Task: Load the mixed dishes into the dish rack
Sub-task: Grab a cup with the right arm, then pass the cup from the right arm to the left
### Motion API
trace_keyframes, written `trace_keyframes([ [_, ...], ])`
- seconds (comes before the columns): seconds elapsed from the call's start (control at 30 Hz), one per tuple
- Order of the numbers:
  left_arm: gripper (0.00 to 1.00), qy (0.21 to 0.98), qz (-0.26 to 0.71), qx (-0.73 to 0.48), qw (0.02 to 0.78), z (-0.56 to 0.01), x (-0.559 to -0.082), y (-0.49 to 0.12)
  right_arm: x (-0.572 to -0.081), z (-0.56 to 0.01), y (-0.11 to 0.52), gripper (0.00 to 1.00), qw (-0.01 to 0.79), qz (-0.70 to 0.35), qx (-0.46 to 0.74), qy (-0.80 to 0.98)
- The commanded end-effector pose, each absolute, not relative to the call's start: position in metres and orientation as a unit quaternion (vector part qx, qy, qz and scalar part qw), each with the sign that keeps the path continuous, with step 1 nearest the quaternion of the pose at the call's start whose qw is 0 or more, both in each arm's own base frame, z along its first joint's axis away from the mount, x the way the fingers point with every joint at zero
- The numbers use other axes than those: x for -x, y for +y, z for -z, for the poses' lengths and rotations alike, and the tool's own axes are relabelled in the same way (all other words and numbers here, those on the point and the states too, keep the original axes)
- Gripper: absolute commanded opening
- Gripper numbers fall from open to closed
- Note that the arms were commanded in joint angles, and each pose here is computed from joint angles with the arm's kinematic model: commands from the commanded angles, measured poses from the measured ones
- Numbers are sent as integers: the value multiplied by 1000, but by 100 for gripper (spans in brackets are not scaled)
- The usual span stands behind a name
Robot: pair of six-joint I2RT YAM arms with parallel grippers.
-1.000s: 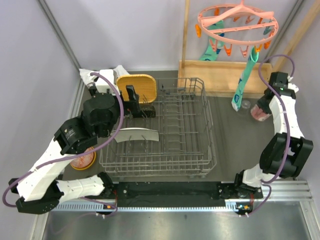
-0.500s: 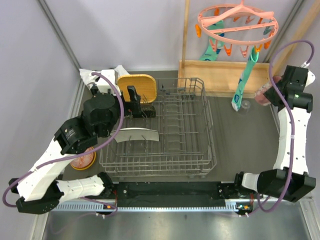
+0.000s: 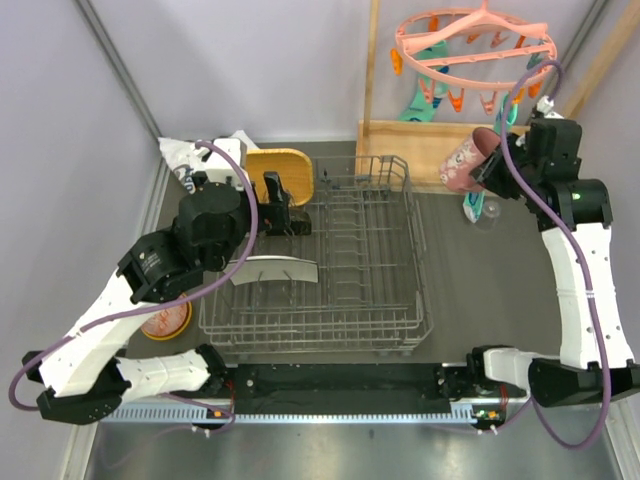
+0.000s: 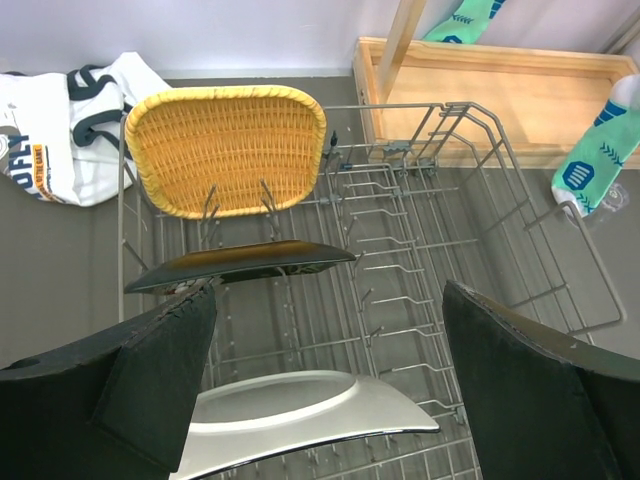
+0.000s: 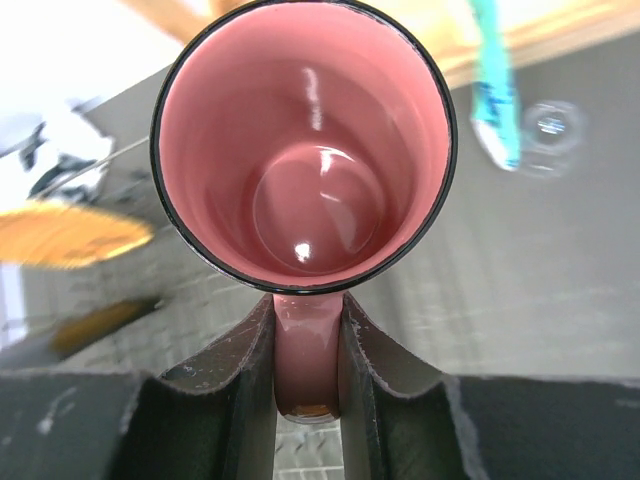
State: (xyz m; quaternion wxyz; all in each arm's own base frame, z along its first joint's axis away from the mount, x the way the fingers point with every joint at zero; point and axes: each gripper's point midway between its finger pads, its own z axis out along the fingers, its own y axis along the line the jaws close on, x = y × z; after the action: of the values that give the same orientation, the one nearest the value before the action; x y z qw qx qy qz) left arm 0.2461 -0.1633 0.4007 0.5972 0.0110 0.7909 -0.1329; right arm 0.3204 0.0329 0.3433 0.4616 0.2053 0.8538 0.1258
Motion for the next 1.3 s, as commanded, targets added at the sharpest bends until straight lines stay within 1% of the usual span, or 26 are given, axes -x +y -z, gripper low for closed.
trace_keyframes([
  [0.0, 99, 781, 150, 5, 606, -416, -244, -160, -319, -424, 69, 0, 554, -201, -130, 797],
  [0.13, 99, 782, 148, 6, 606, -417, -244, -160, -321, -425, 98, 0, 544, -236, -76, 802],
  [0.43, 99, 785, 145, 9, 603, -414, -245, -160, -312, -424, 151, 0, 530, -263, 39, 805],
  [0.63, 99, 786, 147, 11, 601, -412, -245, -160, -304, -426, 168, 0, 532, -281, 76, 795],
  [0.73, 99, 785, 151, 13, 600, -410, -246, -162, -300, -427, 176, 0, 527, -306, 88, 788],
  [0.97, 99, 769, 207, -2, 605, -409, -251, -192, -297, -422, 200, 0, 504, -372, 95, 774],
  [1.1, 99, 739, 268, -4, 618, -416, -257, -217, -296, -424, 208, 0, 496, -403, 86, 764],
  [1.27, 99, 706, 316, 21, 634, -431, -261, -221, -293, -433, 216, 0, 490, -446, 75, 746],
])
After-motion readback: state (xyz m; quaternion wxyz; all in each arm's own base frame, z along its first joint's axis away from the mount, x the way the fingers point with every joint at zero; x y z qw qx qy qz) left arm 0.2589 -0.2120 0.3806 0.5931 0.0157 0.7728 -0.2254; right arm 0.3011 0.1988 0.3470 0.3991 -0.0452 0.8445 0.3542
